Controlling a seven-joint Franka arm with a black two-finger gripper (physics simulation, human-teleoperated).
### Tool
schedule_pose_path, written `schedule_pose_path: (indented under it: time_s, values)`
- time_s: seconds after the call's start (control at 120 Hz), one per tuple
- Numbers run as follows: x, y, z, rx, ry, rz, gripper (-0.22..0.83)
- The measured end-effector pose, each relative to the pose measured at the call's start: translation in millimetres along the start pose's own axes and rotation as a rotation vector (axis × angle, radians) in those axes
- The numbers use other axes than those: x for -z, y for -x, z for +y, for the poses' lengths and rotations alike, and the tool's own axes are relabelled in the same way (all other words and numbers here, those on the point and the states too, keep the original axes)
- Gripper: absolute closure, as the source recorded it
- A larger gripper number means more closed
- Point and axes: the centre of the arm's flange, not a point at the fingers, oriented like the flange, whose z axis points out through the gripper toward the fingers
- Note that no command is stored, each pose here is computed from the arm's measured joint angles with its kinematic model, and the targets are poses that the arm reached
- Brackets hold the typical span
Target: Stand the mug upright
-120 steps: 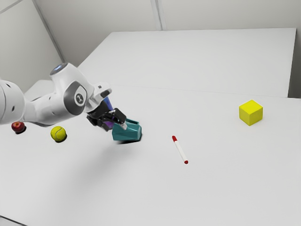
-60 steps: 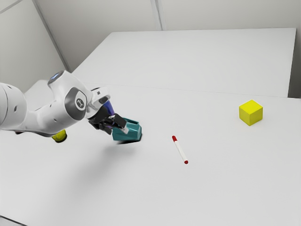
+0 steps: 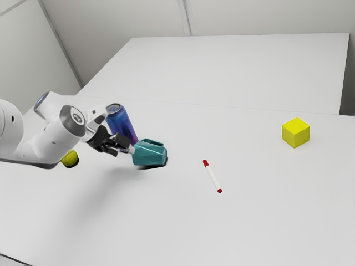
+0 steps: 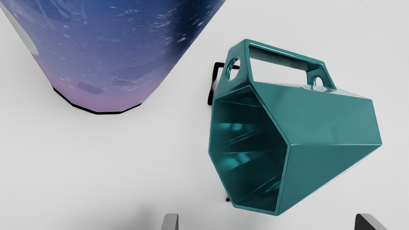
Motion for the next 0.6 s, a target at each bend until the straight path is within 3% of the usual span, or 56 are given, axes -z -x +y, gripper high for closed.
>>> schedule_pose_path:
  time_s: [0.6]
  values:
    - [-27,-10,9,-0.104,0.153,0.085,0.0]
